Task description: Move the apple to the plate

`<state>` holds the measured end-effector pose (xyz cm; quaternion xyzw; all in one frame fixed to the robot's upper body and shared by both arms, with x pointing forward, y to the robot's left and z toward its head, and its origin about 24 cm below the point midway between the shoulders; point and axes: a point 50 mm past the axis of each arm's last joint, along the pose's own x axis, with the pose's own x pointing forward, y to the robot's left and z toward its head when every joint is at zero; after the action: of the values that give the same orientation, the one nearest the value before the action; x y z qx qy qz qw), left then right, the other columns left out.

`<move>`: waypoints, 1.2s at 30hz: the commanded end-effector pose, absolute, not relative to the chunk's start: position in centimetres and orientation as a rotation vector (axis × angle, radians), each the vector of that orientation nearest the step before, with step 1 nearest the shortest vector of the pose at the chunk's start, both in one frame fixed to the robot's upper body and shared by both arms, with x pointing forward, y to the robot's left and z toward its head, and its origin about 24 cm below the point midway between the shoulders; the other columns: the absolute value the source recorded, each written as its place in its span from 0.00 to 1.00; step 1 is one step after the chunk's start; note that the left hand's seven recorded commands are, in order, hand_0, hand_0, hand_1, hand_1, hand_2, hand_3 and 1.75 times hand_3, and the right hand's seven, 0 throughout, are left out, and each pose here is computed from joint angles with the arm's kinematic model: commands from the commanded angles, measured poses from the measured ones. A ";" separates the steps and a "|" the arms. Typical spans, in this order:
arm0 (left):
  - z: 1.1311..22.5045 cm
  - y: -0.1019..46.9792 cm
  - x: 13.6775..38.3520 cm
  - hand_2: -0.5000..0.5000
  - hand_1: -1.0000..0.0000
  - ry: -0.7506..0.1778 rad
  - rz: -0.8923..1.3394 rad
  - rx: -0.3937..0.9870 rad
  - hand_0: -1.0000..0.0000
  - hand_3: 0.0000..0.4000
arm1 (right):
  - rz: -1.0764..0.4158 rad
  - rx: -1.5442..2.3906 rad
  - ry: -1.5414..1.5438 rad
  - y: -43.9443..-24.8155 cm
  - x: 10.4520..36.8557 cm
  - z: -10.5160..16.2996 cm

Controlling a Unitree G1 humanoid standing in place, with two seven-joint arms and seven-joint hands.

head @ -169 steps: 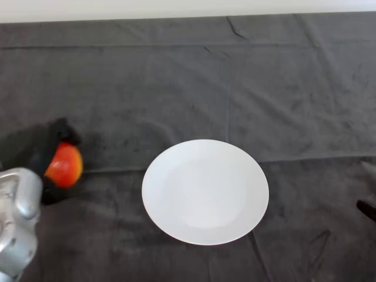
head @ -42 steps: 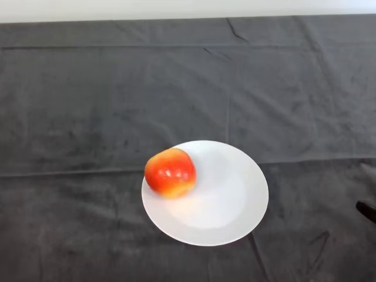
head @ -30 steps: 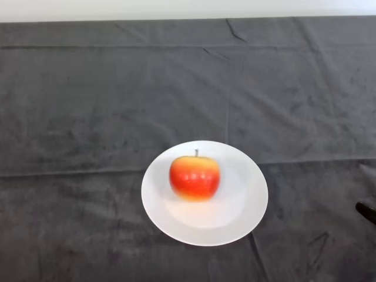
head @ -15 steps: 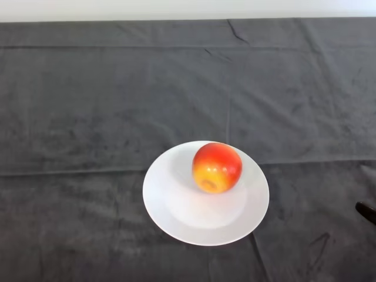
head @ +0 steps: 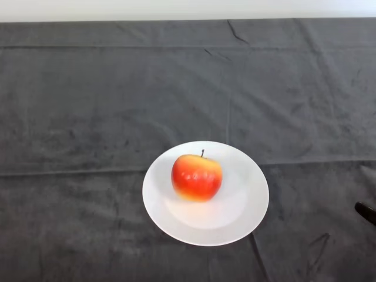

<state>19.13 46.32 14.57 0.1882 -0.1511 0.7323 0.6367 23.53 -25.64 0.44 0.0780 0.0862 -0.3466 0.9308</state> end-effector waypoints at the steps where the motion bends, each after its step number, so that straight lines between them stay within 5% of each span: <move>1: 16.5 47.6 17.8 0.50 1.00 -0.396 1.744 0.431 1.00 0.00 | -0.725 0.176 0.268 -25.5 22.5 -1.3; 36: 15.9 47.7 18.0 0.50 1.00 -0.337 1.740 0.433 1.00 0.00 | -0.725 0.176 0.267 -25.5 22.5 -1.3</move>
<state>18.75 46.48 13.55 0.1728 -0.1293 0.7457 0.6303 23.53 -25.63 0.43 0.0798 0.0875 -0.3454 0.9310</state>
